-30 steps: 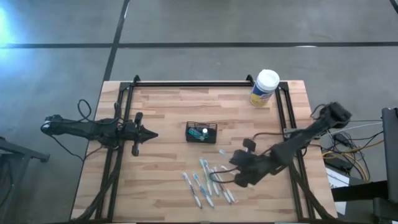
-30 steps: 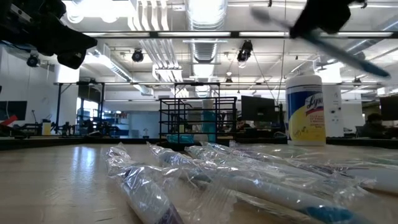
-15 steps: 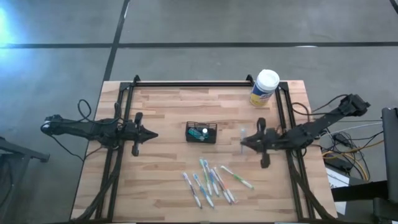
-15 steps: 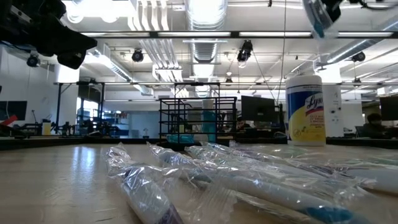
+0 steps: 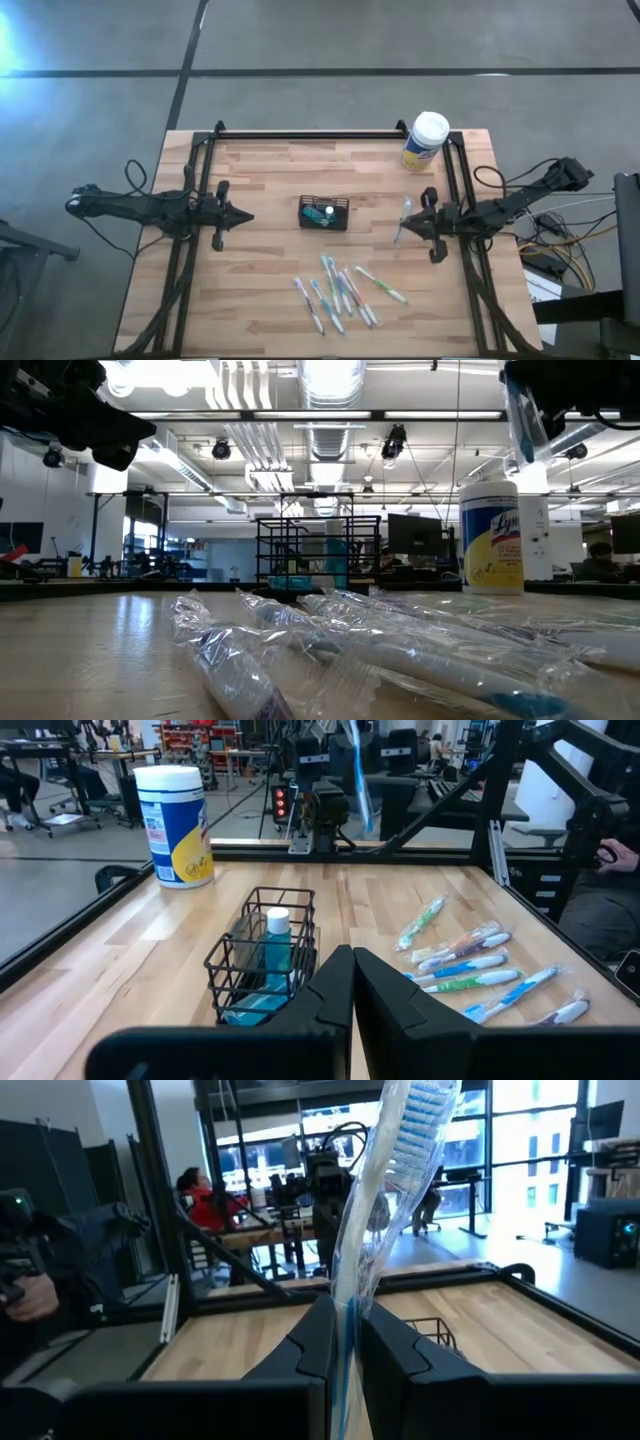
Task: Pick & Place toothbrushing station
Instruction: Put the right blue toothbrush into the black wire organizer
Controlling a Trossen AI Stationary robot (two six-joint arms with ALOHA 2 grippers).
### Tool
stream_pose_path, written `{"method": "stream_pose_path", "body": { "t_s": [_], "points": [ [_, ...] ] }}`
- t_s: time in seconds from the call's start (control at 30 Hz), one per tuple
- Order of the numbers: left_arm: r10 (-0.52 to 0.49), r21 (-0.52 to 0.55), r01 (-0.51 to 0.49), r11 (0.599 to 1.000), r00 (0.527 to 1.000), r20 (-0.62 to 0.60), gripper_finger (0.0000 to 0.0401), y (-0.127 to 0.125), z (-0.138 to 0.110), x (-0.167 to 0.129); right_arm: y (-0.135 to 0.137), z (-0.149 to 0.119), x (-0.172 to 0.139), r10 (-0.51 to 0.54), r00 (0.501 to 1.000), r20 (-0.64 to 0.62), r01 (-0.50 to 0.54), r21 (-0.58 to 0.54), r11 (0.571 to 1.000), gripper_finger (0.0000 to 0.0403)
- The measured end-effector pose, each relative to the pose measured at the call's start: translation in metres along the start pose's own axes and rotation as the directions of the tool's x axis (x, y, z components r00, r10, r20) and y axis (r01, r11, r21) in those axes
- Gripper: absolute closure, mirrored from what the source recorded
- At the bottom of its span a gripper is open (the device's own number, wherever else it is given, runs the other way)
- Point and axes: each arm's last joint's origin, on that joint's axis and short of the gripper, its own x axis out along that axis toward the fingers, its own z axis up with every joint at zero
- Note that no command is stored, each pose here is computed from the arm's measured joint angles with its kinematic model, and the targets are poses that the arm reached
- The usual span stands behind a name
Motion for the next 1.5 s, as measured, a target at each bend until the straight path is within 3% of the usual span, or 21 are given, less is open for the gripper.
{"method": "stream_pose_path", "body": {
  "t_s": [0.13,0.6,0.8,0.97,1.1,1.5],
  "points": [
    [0.000,0.007,0.000,1.000,1.000,0.000,0.0389,0.000,0.000,0.000,0.001,0.003,0.002,-0.002,1.000,0.019,0.004,-0.059,0.998,0.0380],
    [0.003,0.012,-0.003,1.000,1.000,0.000,0.0389,0.000,0.000,0.000,0.017,0.086,0.073,-0.125,0.992,0.019,0.126,-0.244,0.962,0.0380],
    [0.004,0.038,-0.004,0.999,1.000,-0.010,0.0389,0.000,-0.001,0.000,0.003,0.094,0.103,-0.065,0.998,-0.007,0.062,-0.252,0.966,0.0380],
    [0.005,0.040,-0.004,0.999,1.000,-0.010,0.0389,0.000,-0.001,0.000,-0.017,0.078,0.129,-0.036,0.999,-0.034,0.026,-0.255,0.967,0.0380],
    [0.011,0.050,-0.011,0.999,1.000,-0.009,0.0389,0.000,-0.001,0.000,-0.032,0.056,0.144,0.039,0.999,0.017,-0.033,-0.279,0.960,0.0380],
    [0.012,0.054,-0.010,0.998,1.000,-0.025,0.0389,0.000,-0.003,0.000,-0.073,0.002,0.153,-0.062,0.997,0.035,0.069,-0.250,0.966,0.0380]
  ]
}}
